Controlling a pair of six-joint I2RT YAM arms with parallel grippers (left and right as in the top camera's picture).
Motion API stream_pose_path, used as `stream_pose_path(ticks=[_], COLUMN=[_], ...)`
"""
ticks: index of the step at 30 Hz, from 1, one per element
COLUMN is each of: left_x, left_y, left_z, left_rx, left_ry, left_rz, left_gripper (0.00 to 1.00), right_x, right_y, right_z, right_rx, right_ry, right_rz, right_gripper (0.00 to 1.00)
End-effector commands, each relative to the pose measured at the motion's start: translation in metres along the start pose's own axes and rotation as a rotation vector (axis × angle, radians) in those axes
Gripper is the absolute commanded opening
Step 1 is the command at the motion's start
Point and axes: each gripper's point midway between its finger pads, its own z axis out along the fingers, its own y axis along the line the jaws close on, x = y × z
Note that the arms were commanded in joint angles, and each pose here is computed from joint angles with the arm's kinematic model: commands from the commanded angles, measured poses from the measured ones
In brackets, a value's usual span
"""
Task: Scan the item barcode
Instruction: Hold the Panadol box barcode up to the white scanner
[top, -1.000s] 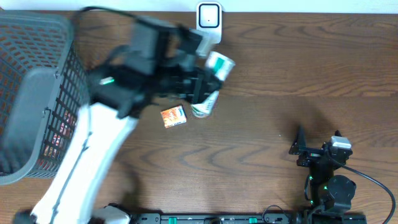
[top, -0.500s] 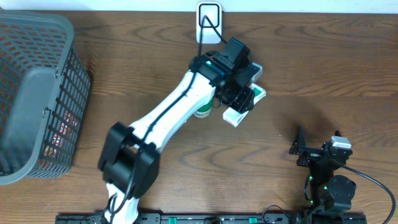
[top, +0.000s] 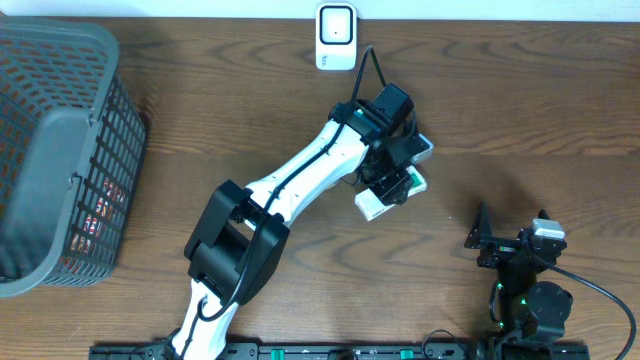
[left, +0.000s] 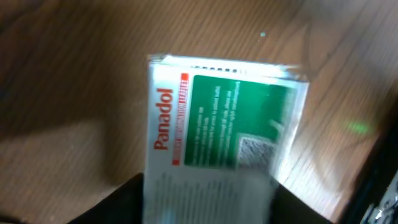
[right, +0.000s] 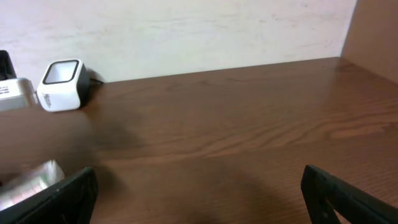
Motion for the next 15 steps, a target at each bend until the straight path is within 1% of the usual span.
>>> stream_pose_path(ticks=[1,4,7,11,15], left_x=[0.003,0.004,0.004,-0.007,-0.022], left_y=[0.011,0.018,0.009,-0.01,-0.042], left_z=[0.0,-0.005,-0.022,-0.071,-0.151], left_rx=[-0.055,-0.108,-0.109,-0.132,-0.186], left_ry=[0.019,0.027,0.022,-0.068,-0.255], left_rz=[0.041,0.043,0.046,0.083,0.156], left_gripper=[0.75,0.83,0.84,0.84,0.9], right_x=[0.0,0.0,0.0,0.0,0.0], right_y=[-0.001,-0.001,-0.001,-0.001,-0.001], right_z=[0.0,0.0,0.0,0.0,0.0], right_rx=[0.005,0.005,0.005,0.005,0.005], right_ry=[-0.004,-0.004,-0.004,-0.004,-0.004], right_rz=[-0.013,-0.013,-0.013,-0.013,-0.013], right_gripper=[0.99,0.99,0.99,0.99,0.99])
